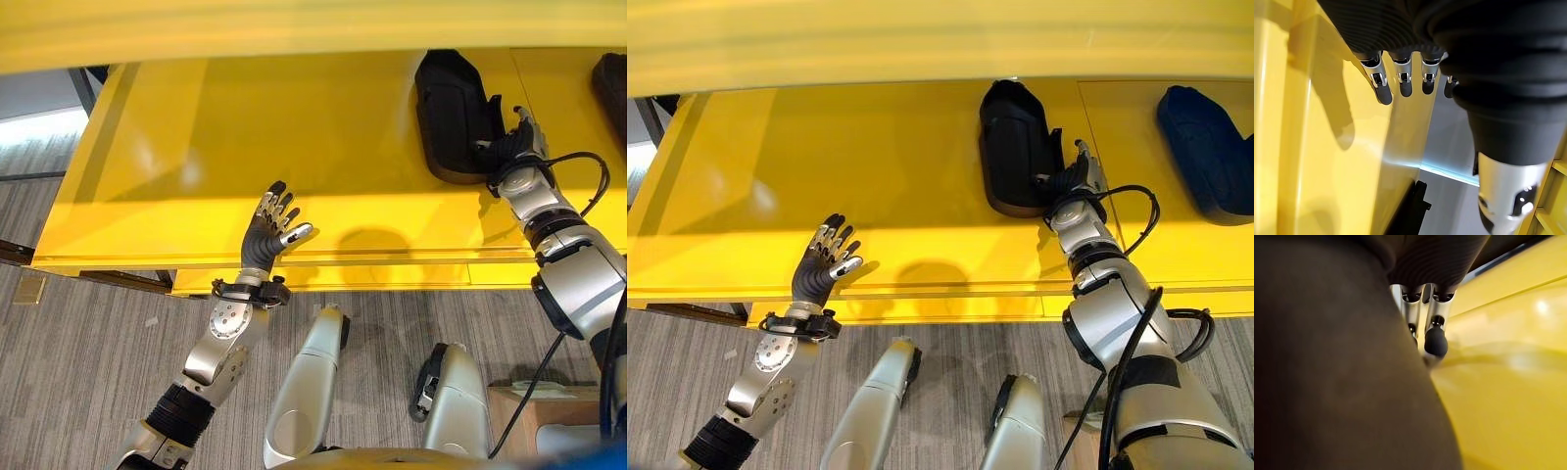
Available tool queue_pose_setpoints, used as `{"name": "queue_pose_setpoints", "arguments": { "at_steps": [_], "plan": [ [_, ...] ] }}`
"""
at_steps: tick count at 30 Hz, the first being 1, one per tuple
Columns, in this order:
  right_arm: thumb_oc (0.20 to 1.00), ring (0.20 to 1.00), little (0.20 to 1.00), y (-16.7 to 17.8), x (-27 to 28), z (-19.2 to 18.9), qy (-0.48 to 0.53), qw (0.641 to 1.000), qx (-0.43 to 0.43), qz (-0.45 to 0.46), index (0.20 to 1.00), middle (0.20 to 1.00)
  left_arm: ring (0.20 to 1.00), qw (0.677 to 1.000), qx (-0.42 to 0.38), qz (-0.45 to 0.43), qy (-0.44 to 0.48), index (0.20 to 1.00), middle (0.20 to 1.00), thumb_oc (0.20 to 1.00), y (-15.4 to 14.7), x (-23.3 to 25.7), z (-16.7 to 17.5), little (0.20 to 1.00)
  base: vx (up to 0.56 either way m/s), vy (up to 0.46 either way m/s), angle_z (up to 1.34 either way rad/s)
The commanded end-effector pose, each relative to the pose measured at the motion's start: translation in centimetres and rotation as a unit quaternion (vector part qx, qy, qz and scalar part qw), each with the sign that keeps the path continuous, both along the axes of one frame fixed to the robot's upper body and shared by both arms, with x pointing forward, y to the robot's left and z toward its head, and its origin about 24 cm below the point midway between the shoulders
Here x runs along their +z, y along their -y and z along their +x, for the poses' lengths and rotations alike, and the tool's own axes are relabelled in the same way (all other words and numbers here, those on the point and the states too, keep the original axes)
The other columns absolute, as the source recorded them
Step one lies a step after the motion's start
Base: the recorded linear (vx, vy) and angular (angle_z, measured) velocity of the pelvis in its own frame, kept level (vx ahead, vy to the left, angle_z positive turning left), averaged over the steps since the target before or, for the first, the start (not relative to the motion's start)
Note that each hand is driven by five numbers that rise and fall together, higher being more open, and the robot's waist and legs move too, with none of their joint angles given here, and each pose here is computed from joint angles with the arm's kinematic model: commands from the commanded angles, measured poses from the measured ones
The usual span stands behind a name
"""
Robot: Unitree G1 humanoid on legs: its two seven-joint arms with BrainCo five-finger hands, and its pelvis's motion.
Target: Move parts from the plastic box to the shelf.
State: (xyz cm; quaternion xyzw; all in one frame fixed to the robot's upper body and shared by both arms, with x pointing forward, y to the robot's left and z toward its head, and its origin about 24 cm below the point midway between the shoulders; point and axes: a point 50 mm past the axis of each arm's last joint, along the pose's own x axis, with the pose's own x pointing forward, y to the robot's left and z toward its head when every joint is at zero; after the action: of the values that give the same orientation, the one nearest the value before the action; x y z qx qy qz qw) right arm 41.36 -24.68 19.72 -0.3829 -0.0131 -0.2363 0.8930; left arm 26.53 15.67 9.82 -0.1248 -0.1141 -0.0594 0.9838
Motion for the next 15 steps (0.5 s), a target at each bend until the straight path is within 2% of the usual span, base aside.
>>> {"name": "queue_pose_setpoints", "arguments": {
  "at_steps": [1, 7, 15],
  "plan": [
    [1.000, 1.000, 1.000, -0.3, 4.4, 0.2, 0.081, 0.997, 0.010, -0.011, 1.000, 1.000, 1.000, 0.999, 0.023, -0.008, 0.047, 1.000, 1.000, 1.000, -1.1, 1.6, 0.0, 1.000, 0.00, 0.000, 0.00],
    [1.000, 1.000, 1.000, -3.3, 8.5, -0.2, 0.172, 0.980, 0.081, -0.052, 1.000, 1.000, 1.000, 0.998, 0.039, -0.012, 0.043, 1.000, 1.000, 1.000, -2.0, 1.4, -0.3, 1.000, -0.02, -0.001, -0.07],
    [1.000, 1.000, 1.000, -5.1, 10.7, -1.1, 0.226, 0.963, 0.123, -0.076, 1.000, 1.000, 1.000, 0.998, 0.046, -0.016, 0.044, 1.000, 1.000, 1.000, -2.5, 1.5, -0.5, 1.000, -0.01, -0.006, -0.03]
  ]
}}
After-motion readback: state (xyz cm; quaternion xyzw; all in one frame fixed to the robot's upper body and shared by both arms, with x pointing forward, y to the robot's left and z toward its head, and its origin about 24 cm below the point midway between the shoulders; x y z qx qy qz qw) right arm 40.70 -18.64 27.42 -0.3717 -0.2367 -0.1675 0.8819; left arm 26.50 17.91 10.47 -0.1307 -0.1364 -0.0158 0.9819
